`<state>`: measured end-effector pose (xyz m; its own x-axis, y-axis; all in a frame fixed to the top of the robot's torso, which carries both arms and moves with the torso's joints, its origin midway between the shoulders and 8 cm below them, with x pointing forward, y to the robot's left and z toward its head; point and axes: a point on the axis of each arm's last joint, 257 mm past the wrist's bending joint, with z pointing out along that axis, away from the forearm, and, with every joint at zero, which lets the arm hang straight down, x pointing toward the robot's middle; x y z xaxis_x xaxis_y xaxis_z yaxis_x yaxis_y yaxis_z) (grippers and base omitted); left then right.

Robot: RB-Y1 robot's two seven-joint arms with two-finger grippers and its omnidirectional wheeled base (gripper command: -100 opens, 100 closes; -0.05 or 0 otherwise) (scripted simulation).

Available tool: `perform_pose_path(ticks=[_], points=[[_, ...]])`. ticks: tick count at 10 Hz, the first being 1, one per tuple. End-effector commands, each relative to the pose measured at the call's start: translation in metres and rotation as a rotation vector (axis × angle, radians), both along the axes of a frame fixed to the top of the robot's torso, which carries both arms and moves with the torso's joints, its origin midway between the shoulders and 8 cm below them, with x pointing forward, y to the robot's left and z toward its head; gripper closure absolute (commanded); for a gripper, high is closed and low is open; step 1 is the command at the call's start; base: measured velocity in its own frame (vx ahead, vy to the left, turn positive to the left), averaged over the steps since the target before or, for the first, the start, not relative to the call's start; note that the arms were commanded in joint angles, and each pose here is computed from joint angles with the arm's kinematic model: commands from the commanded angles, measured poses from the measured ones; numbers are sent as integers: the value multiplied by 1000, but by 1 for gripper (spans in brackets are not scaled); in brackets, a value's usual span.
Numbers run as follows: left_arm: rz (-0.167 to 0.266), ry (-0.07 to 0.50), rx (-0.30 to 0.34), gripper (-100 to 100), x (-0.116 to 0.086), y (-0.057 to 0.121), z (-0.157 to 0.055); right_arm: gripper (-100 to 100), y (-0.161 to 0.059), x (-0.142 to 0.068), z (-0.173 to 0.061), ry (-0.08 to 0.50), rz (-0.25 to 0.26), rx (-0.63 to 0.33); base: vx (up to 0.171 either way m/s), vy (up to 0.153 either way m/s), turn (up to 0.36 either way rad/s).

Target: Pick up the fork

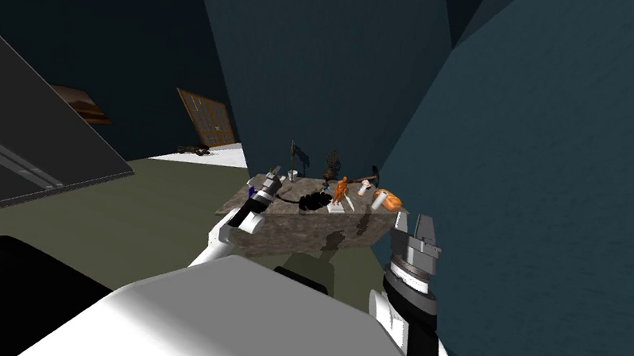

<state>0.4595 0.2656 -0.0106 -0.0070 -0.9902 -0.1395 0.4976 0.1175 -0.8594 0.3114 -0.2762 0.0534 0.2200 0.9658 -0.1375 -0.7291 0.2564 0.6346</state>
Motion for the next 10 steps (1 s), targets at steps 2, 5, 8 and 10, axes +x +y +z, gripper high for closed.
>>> perform_pose_path(ticks=[2,5,8,10], points=[[2,82,5,-100,28,8,-17,0,0,0,0,0,0,0,-34,-77,-56],[12,158,8,-100,50,15,-35,0,0,0,0,0,0,0,-12,-50,-28],[32,253,10,-100,74,25,-59,0,0,0,0,0,0,0,-17,-68,-48],[48,317,14,-100,92,34,-74,0,0,0,0,0,0,0,-16,-56,-54]])
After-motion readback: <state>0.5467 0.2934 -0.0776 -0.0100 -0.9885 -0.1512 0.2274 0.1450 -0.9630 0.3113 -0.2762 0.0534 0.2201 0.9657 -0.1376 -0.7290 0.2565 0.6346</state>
